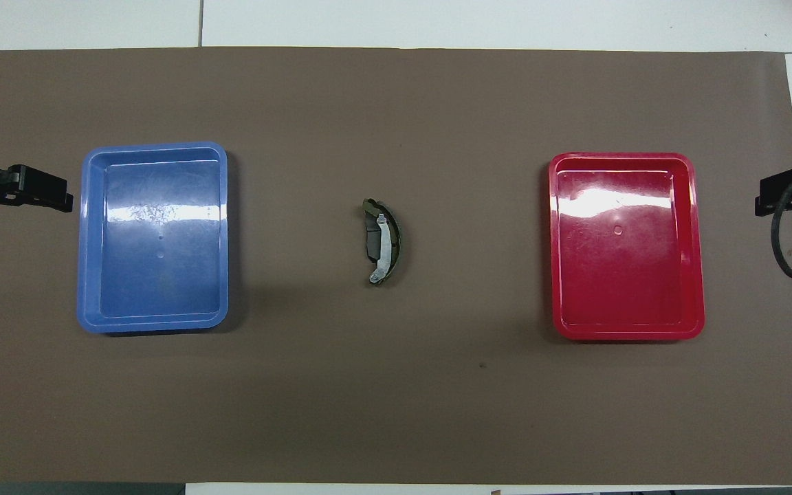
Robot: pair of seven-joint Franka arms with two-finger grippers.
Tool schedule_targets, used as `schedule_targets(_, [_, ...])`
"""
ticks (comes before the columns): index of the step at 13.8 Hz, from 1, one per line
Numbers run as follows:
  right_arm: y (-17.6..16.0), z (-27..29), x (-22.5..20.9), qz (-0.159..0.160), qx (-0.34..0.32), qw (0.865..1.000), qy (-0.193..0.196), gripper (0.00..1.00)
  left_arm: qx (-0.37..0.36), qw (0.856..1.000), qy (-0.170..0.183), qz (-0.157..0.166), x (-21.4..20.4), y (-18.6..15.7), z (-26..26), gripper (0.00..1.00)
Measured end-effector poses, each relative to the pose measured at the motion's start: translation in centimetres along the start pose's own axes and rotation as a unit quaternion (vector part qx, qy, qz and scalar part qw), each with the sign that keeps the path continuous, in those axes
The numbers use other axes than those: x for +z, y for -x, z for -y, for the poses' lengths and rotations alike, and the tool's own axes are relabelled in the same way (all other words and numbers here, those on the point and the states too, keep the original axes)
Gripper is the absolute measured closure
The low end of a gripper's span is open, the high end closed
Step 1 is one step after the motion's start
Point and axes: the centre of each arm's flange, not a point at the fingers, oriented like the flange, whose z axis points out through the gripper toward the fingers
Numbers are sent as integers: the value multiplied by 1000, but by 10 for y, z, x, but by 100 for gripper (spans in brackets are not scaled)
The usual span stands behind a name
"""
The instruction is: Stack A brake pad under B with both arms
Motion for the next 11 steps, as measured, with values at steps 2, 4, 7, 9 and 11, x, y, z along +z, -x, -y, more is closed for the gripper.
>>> schedule_targets(2, [2, 5, -2, 7, -4, 1000, -6, 0, 0, 1000, 0, 0, 0, 0, 0, 0])
schedule_targets(4, [3, 9, -2, 10, -7, 1000, -14, 0, 0, 1000, 0, 0, 0, 0, 0, 0])
schedule_targets(7, [4, 11, -6, 12, -11, 1000, -23, 0, 0, 1000, 0, 0, 0, 0, 0, 0])
schedule_targets(9, [3, 9, -5, 11, -24, 1000, -17, 0, 0, 1000, 0, 0, 0, 0, 0, 0])
schedule_targets(11, [2, 9, -4, 12, -28, 999, -16, 0, 0, 1000, 0, 0, 0, 0, 0, 0])
